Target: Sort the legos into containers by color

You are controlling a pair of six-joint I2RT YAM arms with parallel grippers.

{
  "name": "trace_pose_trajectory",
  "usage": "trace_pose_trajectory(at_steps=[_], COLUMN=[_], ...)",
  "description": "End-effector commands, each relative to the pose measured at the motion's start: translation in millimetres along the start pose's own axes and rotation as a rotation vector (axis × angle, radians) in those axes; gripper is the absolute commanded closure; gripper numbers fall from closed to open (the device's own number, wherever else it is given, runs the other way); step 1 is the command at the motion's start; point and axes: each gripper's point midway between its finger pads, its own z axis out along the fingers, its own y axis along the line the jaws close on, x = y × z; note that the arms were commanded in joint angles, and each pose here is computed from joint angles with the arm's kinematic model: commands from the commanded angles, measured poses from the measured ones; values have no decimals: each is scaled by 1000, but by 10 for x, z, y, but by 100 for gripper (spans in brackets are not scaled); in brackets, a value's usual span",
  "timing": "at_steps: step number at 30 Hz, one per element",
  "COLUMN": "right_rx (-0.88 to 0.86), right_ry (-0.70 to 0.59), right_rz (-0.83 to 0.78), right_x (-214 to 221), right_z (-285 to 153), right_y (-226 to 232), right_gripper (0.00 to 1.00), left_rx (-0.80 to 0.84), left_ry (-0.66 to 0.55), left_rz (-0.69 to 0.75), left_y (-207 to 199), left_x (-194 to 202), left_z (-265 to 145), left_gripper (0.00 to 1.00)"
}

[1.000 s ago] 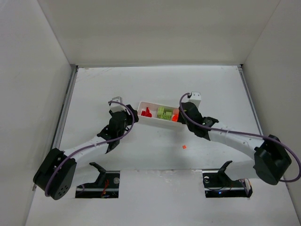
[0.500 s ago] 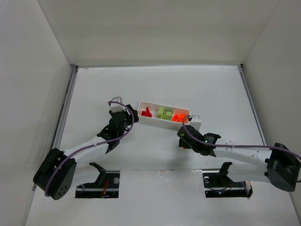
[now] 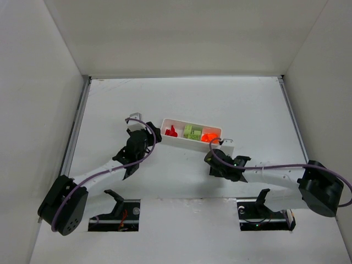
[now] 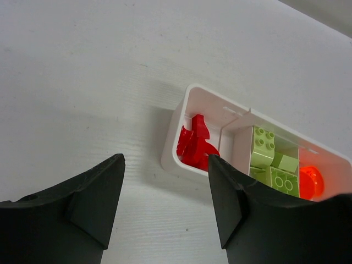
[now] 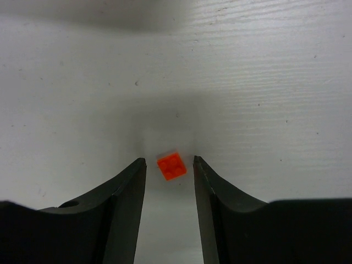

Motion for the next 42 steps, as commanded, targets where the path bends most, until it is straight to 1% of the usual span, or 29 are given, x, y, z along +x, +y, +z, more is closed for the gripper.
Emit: trace_pose_trajectory(at_steps=[1,4,9,11,14,15,17,20,26,31,38,42], right_rx=[-28,-38,-43,-42,-22,-10,11,11,17,26,62,63], right_ry=[-8,20,40,44,43,41,38,45,59,70,58,29], right_rz=[8,4,-9,-18,-43,-51,-67,-92,-122,-143,-167,-163], right_x=[-50,2,68,80,100,105,117,162,238,294,289,231], right_z=[2,10,24,11,2,10,8,-18,-59,-78,-12,-16], right_y=[131,161,212,228,214,195,175,201,186,187,196,203], right_gripper=[54,55,66,67,67,65,57,58,64,64,77,80], left_rx=[41,32,41,35,41,42,39,36,36,36,36,36], left_ry=[-51,-53,-59,-59,-55,-57,-58,-56,-56,-55,-58,-58], left_rz=[-35,-38,-41,-43,-44,-45,-45,-45,-45,-44,-46,-46], left_y=[-103,-68,-86,-62,-81,-83,-74,-65,-63,-61,-60,-60], left_x=[-153,-157,-179,-180,-173,-177,-183,-177,-175,-171,-181,-181], left_z=[-39,-31,-54,-47,-50,-52,-49,-44,-47,-45,-45,-45], left_gripper=[40,40,40,40,40,40,40,40,40,40,40,40])
